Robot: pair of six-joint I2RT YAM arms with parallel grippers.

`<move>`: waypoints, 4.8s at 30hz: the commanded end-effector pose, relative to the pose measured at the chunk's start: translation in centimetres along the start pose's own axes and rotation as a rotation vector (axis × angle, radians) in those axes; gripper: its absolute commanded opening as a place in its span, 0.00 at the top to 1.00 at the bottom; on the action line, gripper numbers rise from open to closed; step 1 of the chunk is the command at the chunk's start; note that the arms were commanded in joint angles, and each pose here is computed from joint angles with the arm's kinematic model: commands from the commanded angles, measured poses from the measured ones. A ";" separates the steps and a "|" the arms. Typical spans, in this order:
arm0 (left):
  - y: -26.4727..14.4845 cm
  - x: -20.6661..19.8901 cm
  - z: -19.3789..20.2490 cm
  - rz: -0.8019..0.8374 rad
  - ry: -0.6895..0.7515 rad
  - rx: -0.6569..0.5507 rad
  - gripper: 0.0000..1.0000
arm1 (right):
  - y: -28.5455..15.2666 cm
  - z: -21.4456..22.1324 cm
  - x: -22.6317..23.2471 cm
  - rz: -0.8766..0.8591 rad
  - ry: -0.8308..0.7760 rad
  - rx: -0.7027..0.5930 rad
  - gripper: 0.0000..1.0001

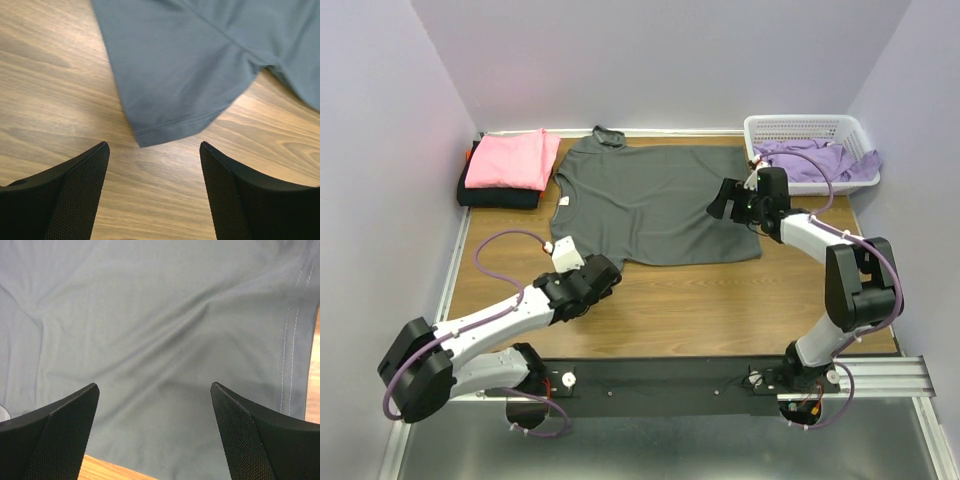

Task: Fold and stack the t-shirts
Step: Fold the tshirt

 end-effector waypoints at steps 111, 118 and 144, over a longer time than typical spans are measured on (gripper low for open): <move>-1.5 -7.8 -6.9 0.465 0.222 -0.280 1.00 | -8.7 13.0 -7.4 0.463 0.140 0.384 0.98; -2.5 -7.6 -7.5 0.484 0.196 -0.297 1.00 | -9.6 12.2 -6.3 0.430 0.157 0.366 0.98; -0.5 -12.3 -14.1 0.486 0.178 -0.496 1.00 | -3.9 4.1 -7.2 0.368 0.090 0.292 0.98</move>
Point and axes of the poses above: each gripper's point midway between its finger pads, its own y axis out along the fingers, its own x axis along the line the jaws close on, z = x × y, the point moved 1 cm from there along -y, back along the fingers, and after that the axes turned 15 degrees about -y, right-handed, at the moved point
